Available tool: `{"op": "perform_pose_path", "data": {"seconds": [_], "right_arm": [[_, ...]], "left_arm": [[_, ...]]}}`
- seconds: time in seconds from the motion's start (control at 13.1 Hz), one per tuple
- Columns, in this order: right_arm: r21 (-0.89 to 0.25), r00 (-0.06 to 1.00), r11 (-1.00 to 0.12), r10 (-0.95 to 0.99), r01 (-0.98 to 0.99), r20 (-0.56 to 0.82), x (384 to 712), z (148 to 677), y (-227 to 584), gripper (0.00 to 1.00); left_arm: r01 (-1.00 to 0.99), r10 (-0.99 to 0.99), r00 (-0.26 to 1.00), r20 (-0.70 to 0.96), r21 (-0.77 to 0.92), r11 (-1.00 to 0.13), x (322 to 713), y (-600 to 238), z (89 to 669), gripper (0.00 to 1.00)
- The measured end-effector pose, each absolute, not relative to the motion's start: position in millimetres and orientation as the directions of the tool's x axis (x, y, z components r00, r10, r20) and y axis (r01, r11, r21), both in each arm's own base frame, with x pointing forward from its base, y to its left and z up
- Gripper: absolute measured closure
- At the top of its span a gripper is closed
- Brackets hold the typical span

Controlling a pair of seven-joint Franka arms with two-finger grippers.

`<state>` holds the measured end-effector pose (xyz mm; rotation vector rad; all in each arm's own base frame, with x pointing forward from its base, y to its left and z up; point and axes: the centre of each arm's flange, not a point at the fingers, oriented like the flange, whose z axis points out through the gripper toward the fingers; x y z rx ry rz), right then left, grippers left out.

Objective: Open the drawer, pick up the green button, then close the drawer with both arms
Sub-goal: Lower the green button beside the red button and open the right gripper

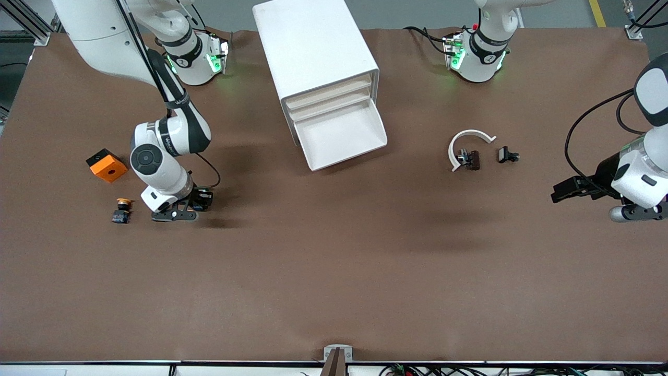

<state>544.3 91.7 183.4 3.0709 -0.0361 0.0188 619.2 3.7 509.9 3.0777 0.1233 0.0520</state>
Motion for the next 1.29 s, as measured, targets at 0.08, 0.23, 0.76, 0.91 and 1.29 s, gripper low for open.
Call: {"op": "perform_pose_path", "data": {"seconds": [0.08, 0.23, 0.76, 0.91, 1.29], "right_arm": [[0.07, 1.0, -0.997, -0.022, -0.023, 0.013, 544, 183, 92, 0.58], [0.071, 1.0, -0.997, -0.021, -0.022, 0.013, 544, 183, 92, 0.58], [0.072, 1.0, -0.997, -0.021, -0.022, 0.01, 544, 182, 92, 0.56], [0.071, 0.999, -0.997, -0.03, -0.031, 0.013, 546, 183, 87, 0.47], [0.095, 0.998, -0.994, -0.057, -0.054, -0.032, 577, 223, 81, 0.0]], "left_arm": [[0.074, 0.076, 0.997, 0.034, 0.062, -0.995, 617, 1, 514, 0.0], [0.063, 0.065, 0.997, 0.037, 0.061, -0.996, 614, -6, 519, 0.0], [0.062, 0.064, 0.997, 0.037, 0.045, -0.997, 613, -10, 520, 0.0], [0.063, 0.065, 0.997, 0.036, 0.045, -0.997, 613, -9, 519, 0.0], [0.079, 0.081, 0.996, 0.043, 0.05, -0.996, 616, -30, 499, 0.0]]}}
